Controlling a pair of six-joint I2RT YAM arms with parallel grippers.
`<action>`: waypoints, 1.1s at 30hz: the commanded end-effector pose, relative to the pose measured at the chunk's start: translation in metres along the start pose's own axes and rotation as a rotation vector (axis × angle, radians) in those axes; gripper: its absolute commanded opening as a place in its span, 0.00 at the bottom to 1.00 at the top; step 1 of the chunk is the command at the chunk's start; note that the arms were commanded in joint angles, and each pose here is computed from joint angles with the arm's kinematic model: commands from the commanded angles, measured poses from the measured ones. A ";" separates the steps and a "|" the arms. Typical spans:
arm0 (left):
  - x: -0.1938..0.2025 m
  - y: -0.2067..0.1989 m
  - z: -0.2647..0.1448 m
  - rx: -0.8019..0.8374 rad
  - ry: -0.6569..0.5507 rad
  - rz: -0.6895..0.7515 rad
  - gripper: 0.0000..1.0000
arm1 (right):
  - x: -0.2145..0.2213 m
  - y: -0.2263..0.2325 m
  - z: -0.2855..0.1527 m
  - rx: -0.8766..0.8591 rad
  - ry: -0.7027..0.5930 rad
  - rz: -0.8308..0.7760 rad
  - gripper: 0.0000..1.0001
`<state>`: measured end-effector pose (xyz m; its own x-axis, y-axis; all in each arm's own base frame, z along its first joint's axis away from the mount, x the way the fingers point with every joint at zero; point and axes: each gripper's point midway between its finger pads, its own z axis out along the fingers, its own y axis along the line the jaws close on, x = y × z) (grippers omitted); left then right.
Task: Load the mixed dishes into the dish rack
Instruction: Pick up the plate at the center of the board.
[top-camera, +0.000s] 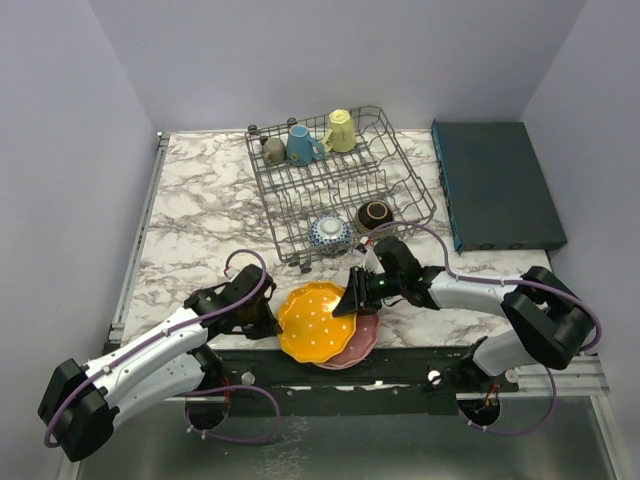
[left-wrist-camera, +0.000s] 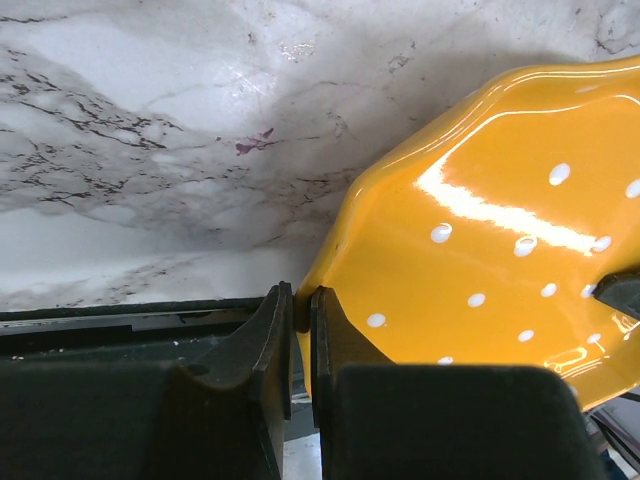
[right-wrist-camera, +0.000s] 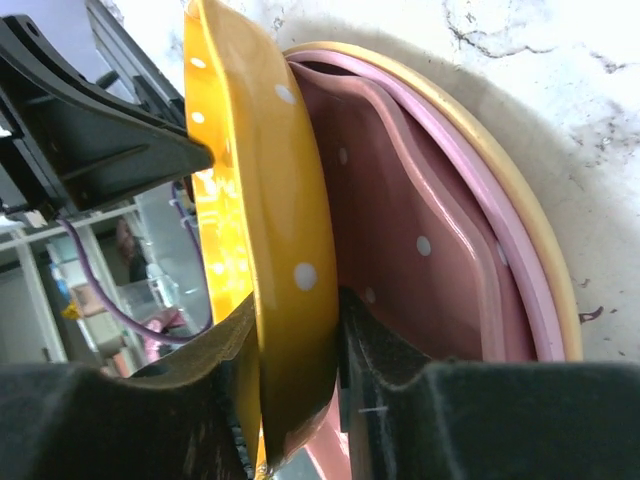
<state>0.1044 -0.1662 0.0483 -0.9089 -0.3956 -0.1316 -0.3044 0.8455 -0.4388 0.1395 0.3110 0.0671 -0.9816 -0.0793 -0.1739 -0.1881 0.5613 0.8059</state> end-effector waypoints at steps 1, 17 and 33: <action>-0.006 -0.028 0.000 0.115 -0.019 -0.012 0.00 | 0.004 0.028 0.002 -0.134 0.041 -0.031 0.27; -0.026 -0.053 -0.021 0.182 -0.107 0.018 0.12 | -0.018 0.048 -0.013 -0.114 -0.070 -0.087 0.00; -0.053 -0.074 -0.059 0.229 -0.247 0.098 0.43 | -0.050 0.073 -0.053 -0.019 -0.243 -0.177 0.00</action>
<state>0.1371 -0.1759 0.1021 -0.8724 -0.3936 -0.2899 -0.1990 0.8276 -0.5248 0.1590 0.3062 0.1244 -0.9423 -0.0083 -0.3348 -0.2804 0.5664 0.7750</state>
